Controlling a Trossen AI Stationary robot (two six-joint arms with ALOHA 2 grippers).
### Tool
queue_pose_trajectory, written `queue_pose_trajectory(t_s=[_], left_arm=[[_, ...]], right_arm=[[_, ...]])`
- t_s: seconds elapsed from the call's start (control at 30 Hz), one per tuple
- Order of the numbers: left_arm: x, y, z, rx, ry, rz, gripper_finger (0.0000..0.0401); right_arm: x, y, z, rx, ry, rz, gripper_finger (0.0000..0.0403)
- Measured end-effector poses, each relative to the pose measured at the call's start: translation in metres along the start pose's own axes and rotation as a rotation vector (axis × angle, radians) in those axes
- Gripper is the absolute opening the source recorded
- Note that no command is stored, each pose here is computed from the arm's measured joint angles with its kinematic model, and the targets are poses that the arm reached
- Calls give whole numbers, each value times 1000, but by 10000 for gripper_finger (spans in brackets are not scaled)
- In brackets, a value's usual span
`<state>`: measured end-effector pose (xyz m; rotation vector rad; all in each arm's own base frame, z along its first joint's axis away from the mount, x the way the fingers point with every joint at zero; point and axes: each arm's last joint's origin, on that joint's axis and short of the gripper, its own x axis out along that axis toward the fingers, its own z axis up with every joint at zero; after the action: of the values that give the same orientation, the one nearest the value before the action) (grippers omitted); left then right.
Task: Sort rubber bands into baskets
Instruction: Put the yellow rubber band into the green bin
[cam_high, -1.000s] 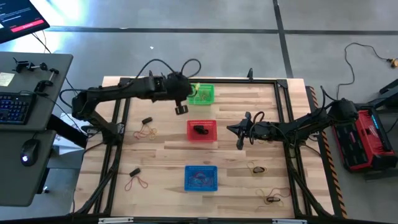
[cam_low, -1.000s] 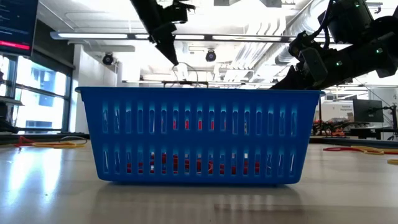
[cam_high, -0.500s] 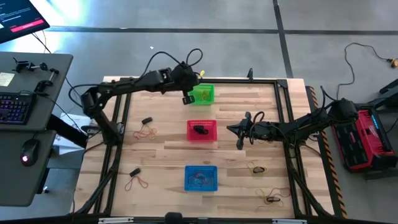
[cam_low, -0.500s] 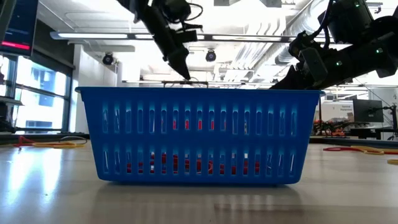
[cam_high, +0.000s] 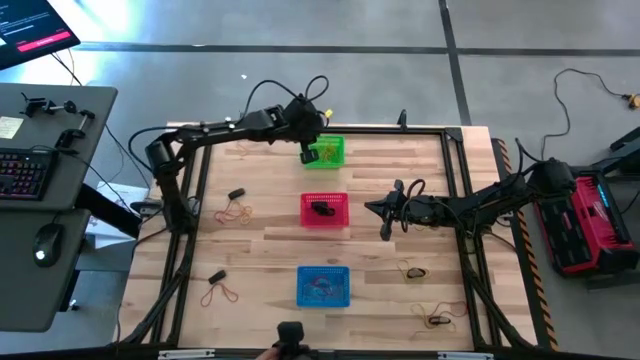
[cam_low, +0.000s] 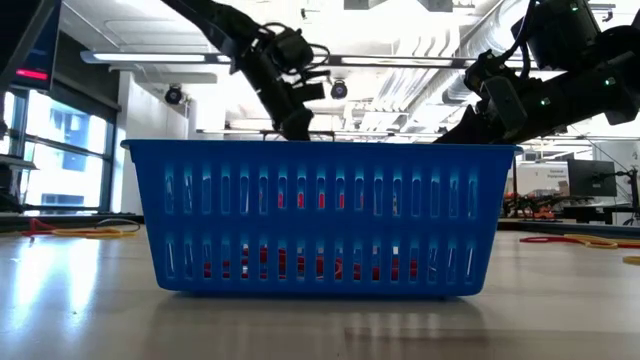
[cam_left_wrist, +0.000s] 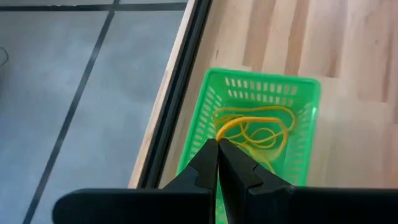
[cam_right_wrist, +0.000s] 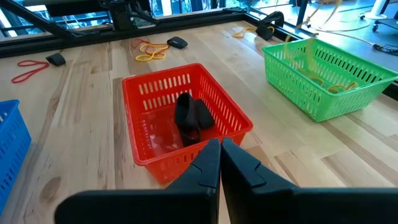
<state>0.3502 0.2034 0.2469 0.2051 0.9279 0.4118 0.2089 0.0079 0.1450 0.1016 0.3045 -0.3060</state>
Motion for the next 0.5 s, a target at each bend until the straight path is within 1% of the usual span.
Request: queue_pose_trajectory(t_s=[0.1, 0.4, 0.5], left_arm=[[10, 5, -3, -2, -5, -1, 0], [39, 12, -21, -27, 23, -105, 0], [45, 13, -25, -33, 26, -134, 0]], right_arm=[[0, 0, 0, 2, 0, 0, 0], [0, 0, 0, 1, 0, 0, 0], [0, 0, 0, 1, 0, 0, 0]])
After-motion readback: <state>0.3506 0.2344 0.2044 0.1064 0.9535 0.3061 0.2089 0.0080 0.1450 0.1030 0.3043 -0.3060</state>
